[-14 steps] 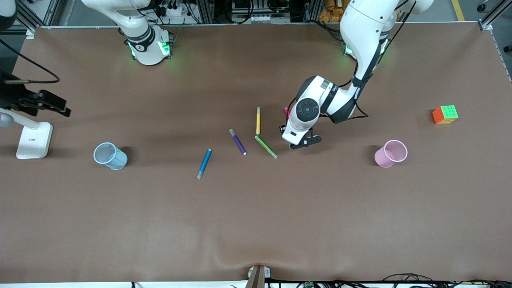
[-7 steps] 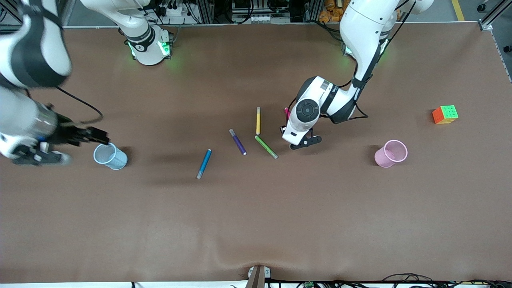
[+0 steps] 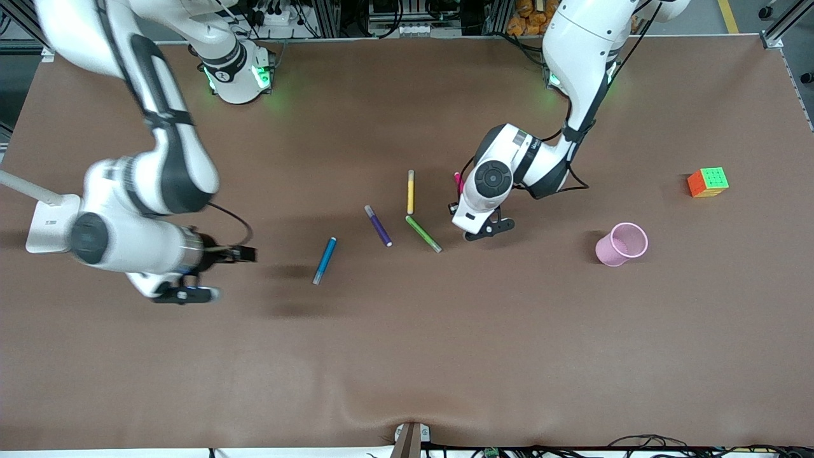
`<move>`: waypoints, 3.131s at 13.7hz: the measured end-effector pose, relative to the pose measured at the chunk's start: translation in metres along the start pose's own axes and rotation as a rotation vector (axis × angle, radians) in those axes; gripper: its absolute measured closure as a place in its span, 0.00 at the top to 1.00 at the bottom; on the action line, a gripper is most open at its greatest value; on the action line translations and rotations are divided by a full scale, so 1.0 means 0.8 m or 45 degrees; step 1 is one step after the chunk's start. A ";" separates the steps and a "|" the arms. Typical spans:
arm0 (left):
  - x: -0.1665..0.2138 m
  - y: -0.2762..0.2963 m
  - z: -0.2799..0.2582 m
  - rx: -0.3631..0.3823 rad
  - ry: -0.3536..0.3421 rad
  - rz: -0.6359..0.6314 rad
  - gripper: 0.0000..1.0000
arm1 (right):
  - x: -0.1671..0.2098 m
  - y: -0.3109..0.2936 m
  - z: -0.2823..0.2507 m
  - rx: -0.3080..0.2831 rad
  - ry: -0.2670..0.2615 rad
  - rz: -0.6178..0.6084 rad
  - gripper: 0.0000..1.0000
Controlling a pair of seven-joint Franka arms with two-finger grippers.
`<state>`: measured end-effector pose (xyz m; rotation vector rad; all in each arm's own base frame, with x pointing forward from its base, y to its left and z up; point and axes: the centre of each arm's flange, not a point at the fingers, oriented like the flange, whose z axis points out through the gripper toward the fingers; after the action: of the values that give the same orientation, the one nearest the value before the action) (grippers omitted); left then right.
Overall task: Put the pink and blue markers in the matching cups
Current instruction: 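Lift the pink marker while the right gripper grasps the blue marker, then carry the pink marker over the pink cup with the left gripper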
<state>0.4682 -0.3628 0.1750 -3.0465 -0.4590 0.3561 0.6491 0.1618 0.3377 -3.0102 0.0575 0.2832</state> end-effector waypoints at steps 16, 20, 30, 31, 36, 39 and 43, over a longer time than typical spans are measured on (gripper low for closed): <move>0.127 -0.184 -0.237 0.122 0.325 0.053 0.17 | 0.005 -0.124 0.185 -0.108 0.114 0.190 1.00; 0.173 -0.247 -0.267 0.209 0.503 0.132 0.17 | 0.006 -0.132 0.211 -0.123 0.144 0.209 1.00; 0.198 -0.355 -0.219 0.288 0.770 0.319 0.17 | 0.012 -0.123 0.212 -0.143 0.175 0.207 0.26; 0.194 -0.357 -0.217 0.276 0.778 0.324 0.17 | 0.013 -0.123 0.212 -0.143 0.177 0.208 0.16; 0.183 -0.349 -0.207 0.252 0.782 0.350 0.17 | 0.019 -0.119 0.196 -0.230 0.220 0.057 0.17; 0.179 -0.349 -0.199 0.236 0.781 0.348 0.17 | 0.032 -0.094 0.165 -0.252 0.213 -0.172 0.17; 0.175 -0.349 -0.183 0.213 0.770 0.339 0.17 | 0.049 -0.038 0.115 -0.265 0.200 -0.447 0.17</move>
<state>0.5527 -0.0554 0.3072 -2.8425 0.0119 -0.4897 0.6723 0.2021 0.2443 -3.1610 -0.5113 0.0183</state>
